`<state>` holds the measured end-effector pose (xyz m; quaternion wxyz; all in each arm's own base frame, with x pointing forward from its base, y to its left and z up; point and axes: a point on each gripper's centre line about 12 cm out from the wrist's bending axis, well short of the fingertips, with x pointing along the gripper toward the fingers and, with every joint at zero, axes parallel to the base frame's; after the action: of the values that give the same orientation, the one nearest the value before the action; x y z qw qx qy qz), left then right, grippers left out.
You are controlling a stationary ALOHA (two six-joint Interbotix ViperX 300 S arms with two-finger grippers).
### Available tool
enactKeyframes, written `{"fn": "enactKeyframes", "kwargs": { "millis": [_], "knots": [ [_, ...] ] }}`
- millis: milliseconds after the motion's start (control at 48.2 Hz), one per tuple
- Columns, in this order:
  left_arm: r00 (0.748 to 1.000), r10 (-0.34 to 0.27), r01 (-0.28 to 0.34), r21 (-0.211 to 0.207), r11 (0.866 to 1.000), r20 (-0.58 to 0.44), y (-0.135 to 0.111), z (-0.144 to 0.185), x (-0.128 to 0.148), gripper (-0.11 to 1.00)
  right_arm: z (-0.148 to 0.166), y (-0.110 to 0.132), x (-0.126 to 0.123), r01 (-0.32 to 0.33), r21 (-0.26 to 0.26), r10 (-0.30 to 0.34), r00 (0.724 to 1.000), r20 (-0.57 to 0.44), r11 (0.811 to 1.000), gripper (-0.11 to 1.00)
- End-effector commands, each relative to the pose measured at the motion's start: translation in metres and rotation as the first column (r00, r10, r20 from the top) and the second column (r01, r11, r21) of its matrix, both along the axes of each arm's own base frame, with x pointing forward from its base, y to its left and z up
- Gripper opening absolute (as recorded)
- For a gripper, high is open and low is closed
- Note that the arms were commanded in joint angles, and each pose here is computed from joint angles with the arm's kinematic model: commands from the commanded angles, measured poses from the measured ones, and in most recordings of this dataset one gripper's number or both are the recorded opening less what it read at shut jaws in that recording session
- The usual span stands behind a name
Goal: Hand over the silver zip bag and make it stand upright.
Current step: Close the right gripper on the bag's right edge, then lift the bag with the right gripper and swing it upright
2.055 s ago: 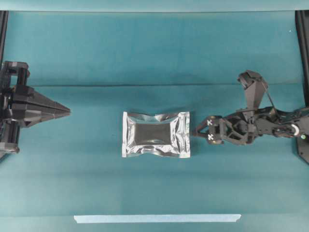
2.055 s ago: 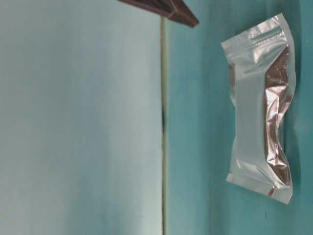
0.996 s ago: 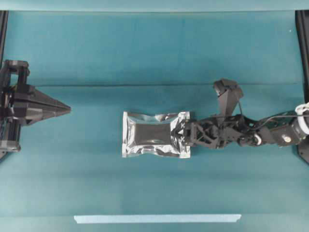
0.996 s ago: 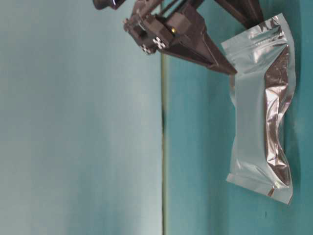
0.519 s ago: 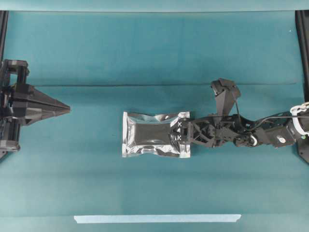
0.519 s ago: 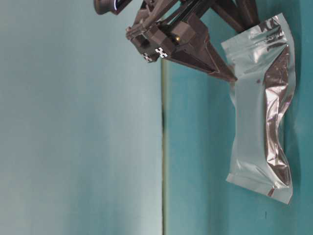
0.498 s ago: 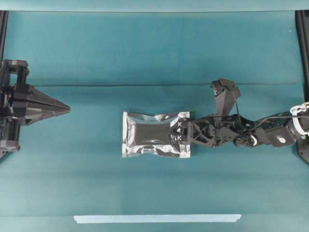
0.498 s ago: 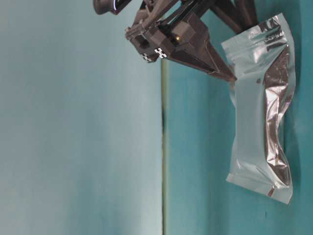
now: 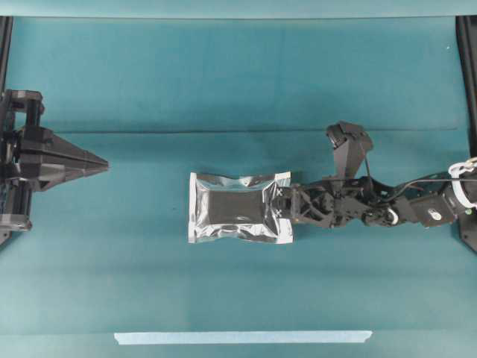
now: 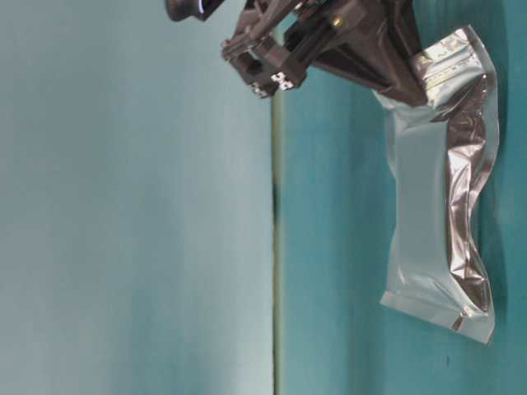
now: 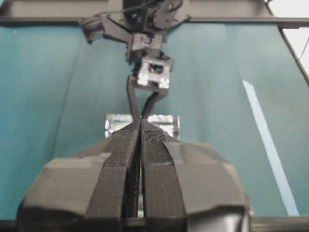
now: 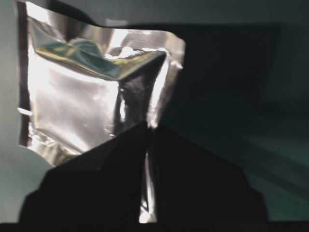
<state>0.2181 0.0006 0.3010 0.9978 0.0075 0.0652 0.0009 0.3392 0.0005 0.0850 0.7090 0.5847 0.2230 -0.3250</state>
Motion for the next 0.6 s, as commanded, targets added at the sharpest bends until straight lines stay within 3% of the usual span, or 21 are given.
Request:
{"fn": "enactKeyframes", "kwargs": {
  "millis": [0, 581],
  "knots": [
    [1.000, 0.004, -0.004, 0.003, 1.000, 0.020, 0.0010, 0.0076, 0.0014, -0.01, 0.0012, 0.0010, -0.0004, 0.004, 0.006, -0.004, 1.000, 0.004, 1.000, 0.08],
    [1.000, 0.006, -0.006, 0.000, 1.000, -0.002, 0.0014, 0.0022, 0.0010, -0.01, 0.0019, -0.0010, 0.0002, -0.007, -0.004, 0.007, 1.000, 0.002, 1.000, 0.05]
  ]
}}
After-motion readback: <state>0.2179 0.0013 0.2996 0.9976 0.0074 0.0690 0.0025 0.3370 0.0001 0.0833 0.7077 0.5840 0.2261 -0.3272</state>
